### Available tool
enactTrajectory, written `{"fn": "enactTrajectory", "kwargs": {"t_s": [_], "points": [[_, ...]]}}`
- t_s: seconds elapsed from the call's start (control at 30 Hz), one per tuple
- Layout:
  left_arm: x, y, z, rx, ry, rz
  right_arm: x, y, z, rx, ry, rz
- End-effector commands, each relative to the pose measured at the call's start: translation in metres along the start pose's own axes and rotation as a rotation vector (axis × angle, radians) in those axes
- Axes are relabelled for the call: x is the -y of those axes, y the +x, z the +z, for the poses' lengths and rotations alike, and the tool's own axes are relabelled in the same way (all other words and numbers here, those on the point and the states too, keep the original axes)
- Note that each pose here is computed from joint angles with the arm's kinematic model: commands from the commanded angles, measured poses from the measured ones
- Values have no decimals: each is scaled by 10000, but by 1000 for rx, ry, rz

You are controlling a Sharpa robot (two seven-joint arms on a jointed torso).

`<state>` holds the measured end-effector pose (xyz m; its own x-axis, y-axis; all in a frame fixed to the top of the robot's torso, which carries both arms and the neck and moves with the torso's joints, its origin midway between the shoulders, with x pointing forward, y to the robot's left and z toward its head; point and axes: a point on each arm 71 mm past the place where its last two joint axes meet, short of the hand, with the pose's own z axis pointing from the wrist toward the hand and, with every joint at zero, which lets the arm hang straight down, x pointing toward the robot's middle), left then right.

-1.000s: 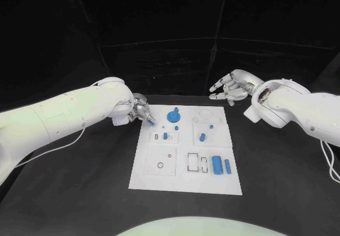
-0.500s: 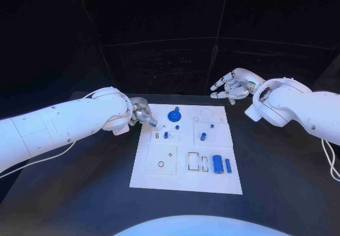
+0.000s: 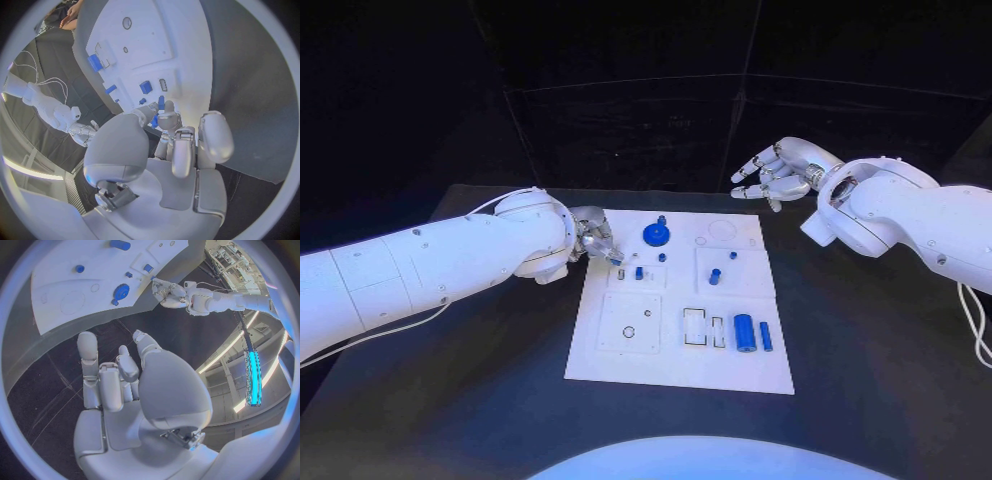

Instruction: Assemble the parts on the task board

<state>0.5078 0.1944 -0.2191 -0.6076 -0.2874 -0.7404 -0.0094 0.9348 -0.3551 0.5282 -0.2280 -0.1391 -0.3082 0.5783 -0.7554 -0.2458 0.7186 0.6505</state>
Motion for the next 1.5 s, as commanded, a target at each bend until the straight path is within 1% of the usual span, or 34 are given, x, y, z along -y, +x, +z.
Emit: {"fn": "enactTrajectory", "kwargs": {"t_s": [0.03,0.23,0.53,0.83,1.2,1.5], "points": [[-2,13,4,1,-17,47,-14,-8,0,-3,-11,-3],[0,55,13,-24,-21,62,-13,-9,-1,-3,-10,-3],[25,98,31,-45,-17,72,-16,-7,-1,-3,-11,-2],[45,121,39,-56,-13,78,-16,-7,-1,-3,-11,-2],[45,144,45,-83,-16,93,-19,-4,1,-5,-12,-2],[69,163,48,-92,-10,99,-24,1,5,-6,-13,-2]]}}
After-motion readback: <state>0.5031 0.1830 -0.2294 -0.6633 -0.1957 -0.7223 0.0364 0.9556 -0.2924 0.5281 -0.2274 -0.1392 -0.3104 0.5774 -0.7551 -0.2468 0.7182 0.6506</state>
